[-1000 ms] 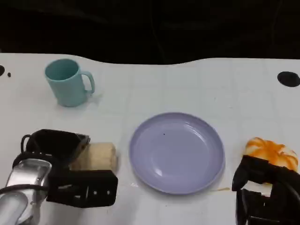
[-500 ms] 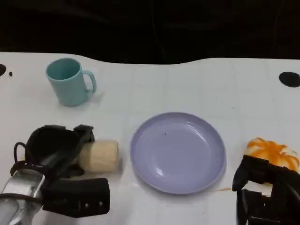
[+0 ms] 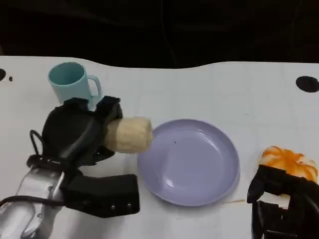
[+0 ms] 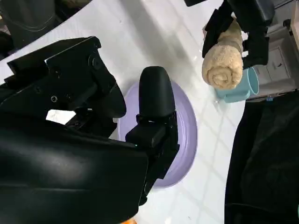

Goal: Grasp the towel on the left side of the plate with the left hand and place it into the plate.

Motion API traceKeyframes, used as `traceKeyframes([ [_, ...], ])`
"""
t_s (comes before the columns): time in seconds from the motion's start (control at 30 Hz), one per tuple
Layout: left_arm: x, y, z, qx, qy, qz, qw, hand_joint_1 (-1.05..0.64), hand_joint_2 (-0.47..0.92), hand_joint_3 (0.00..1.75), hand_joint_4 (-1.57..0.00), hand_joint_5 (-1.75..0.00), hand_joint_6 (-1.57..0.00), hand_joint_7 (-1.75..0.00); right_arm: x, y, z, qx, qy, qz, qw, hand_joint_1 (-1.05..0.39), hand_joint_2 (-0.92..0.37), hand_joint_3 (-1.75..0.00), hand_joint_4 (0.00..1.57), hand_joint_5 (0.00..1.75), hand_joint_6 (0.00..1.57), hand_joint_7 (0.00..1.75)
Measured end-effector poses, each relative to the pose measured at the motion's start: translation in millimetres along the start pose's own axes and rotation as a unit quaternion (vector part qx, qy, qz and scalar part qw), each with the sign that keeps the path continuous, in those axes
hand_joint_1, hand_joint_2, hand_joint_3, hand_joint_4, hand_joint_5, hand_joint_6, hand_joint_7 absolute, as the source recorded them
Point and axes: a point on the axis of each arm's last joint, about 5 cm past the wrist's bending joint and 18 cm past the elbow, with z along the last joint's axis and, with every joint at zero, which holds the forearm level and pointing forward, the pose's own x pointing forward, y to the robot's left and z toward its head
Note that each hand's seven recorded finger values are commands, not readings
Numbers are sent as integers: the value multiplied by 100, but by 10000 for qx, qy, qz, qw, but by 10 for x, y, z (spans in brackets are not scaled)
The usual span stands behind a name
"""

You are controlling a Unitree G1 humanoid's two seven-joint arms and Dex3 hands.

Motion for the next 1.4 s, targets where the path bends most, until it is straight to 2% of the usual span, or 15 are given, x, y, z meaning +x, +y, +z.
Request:
traceKeyframes([
  [0.13, 93, 6, 184, -256, -201, -171, 9993, -27, 63, 84, -86, -175, -60, -175, 1, 0, 2, -4, 0, 0, 10000, 4, -62, -138, 84, 175, 62, 175],
  [0.33, 310, 33, 526, -632, -529, -433, 9957, -29, 62, 75, -87, -175, -61, -175, -3, 1, -1, -10, 9, 7, 10000, 4, -62, -137, 83, 175, 62, 175],
  [0.43, 355, -7, 639, -636, -607, -576, 9945, -28, 63, 69, -88, -175, -68, -157, -10, -1, -7, -27, 30, -5, 10000, 3, -61, -138, 83, 175, 62, 175],
  [0.57, 394, -82, 750, -666, -620, -746, 9931, -27, 66, 69, -88, -175, -69, -157, -13, 0, -8, -28, 29, 35, 10000, 3, -60, -139, 84, 175, 62, 175],
  [0.67, 413, -112, 826, -691, -654, -855, 9918, -30, 78, 28, -81, -175, -74, -122, -13, 0, -8, -27, 30, 51, 10000, 3, -60, -139, 84, 175, 62, 175],
  [0.7, 423, -111, 847, -685, -669, -902, 9913, -34, 83, 15, -75, -163, -80, -96, -14, -1, -10, -26, 31, 53, 10000, 4, -60, -139, 85, 175, 62, 175],
  [0.77, 445, -98, 880, -706, -705, -1014, 9898, -39, 90, 7, -75, -137, -87, -63, -15, -1, -11, -26, 34, 58, 10000, 4, -59, -140, 85, 175, 62, 175],
  [0.83, 456, -86, 891, -711, -741, -1157, 9880, -41, 92, 15, -71, -103, -81, -30, -15, -1, -11, -26, 34, 59, 10000, 3, -58, -140, 85, 175, 63, 175],
  [0.87, 454, -86, 899, -676, -762, -1245, 9870, -46, 92, 18, -63, -79, -68, -15, -15, -1, -11, -26, 34, 60, 10000, 2, -58, -141, 85, 175, 62, 175],
  [0.9, 450, -85, 906, -611, -770, -1356, 9859, -50, 92, 18, -58, -66, -62, -8, -15, -1, -11, -26, 34, 61, 10000, 2, -57, -141, 85, 175, 62, 175],
  [0.97, 440, -78, 916, -489, -762, -1610, 9828, -59, 92, 20, -46, -51, -48, -2, -16, -1, -11, -27, 31, 69, 10000, 2, -57, -142, 86, 175, 63, 175],
  [1.0, 439, -70, 918, -464, -743, -1698, 9816, -67, 92, 21, -34, -41, -34, -1, -16, -1, -10, -28, 26, 73, 10000, 3, -57, -143, 86, 175, 63, 175],
  [1.13, 437, -7, 914, -404, -727, -1919, 9779, -82, 92, 25, -12, -28, -7, 0, -17, -1, -8, -34, -14, 99, 9999, 3, -57, -143, 87, 175, 64, 175],
  [1.23, 433, 36, 916, -375, -762, -1962, 9769, -88, 92, 28, -7, -27, -1, 0, -18, -1, -9, -37, -8, 94, 9999, 3, -57, -144, 87, 175, 64, 175],
  [1.4, 413, 97, 883, -291, -798, -1836, 9793, -93, 92, 32, -6, -30, -5, -2, -19, -2, -11, -42, -5, 93, 9999, 2, -56, -144, 86, 175, 64, 175],
])
